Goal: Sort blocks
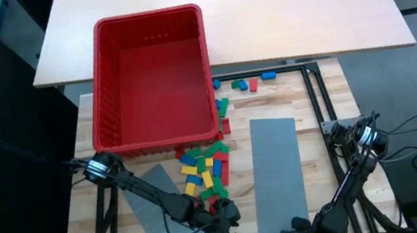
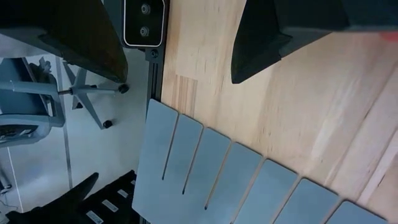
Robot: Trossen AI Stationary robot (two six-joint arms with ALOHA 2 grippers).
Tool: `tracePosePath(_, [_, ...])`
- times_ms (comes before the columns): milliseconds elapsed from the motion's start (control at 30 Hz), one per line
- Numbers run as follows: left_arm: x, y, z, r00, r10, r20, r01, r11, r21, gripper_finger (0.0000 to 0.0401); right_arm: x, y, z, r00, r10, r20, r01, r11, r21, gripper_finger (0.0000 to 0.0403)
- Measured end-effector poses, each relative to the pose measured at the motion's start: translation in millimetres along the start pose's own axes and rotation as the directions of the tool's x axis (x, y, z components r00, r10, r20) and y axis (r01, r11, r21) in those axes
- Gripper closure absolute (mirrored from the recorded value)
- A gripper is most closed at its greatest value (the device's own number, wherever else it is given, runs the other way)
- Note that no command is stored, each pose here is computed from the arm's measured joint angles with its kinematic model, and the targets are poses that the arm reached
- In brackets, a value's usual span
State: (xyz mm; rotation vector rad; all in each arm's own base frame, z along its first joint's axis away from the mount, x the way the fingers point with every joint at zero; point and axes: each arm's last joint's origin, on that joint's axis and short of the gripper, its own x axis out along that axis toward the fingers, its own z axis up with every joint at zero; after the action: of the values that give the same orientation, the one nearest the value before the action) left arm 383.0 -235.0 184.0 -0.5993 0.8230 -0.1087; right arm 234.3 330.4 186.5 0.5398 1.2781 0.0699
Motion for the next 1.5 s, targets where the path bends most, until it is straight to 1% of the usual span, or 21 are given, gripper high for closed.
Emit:
tracePosePath(133, [0.0,0.0,0.0,1.000,0.000,0.000,0.000,1.000,0.000,0.0126,-2.6,-2.1,-0.4,0.999,-0.047,-0.015,0.046,0.997,-0.056,0.0153])
tracePosePath(267, [0.0,0.0,0.0,1.000,0.001,0.001,-0.001,1.000,0.000,0.0126,-0.6,-3.9,-0.3,0.998,-0.064,-0.021,0.063,0.995,-0.072,0.0136])
tracePosePath(500, [0.0,0.3,-0.1,1.000,0.004,0.001,-0.004,1.000,-0.001,0.0126,24.0,-7.7,-6.3,0.988,-0.100,-0.119,0.086,0.990,-0.110,0.0136])
tracePosePath(700, [0.0,1.4,-1.0,1.000,0.016,-0.009,-0.016,1.000,-0.008,0.0126,34.4,-0.3,-4.7,0.988,-0.097,-0.123,0.081,0.989,-0.126,0.0129])
tracePosePath(833, [0.0,1.8,-1.4,1.000,0.020,-0.012,-0.020,1.000,-0.008,0.0126,47.3,6.6,-5.4,0.982,-0.097,-0.161,0.074,0.987,-0.144,0.0128])
tracePosePath(967, [0.0,1.8,-1.4,1.000,0.020,-0.012,-0.020,1.000,-0.008,0.0126,58.3,11.6,-6.6,0.975,-0.127,-0.183,0.097,0.982,-0.164,0.0125])
tracePosePath(1067, [0.0,1.8,-1.3,1.000,0.020,-0.012,-0.020,1.000,-0.008,0.0126,59.7,14.1,-5.9,0.967,-0.164,-0.194,0.130,0.976,-0.177,0.0124])
tracePosePath(1267, [0.0,2.2,-1.0,1.000,0.021,-0.012,-0.021,1.000,-0.009,0.0126,52.9,16.2,-2.2,0.960,-0.231,-0.161,0.198,0.961,-0.195,0.0124])
tracePosePath(1500, [0.0,2.3,-0.9,1.000,0.021,-0.012,-0.022,1.000,-0.010,0.0126,42.4,29.3,1.6,0.964,-0.217,-0.152,0.185,0.963,-0.196,0.0127])
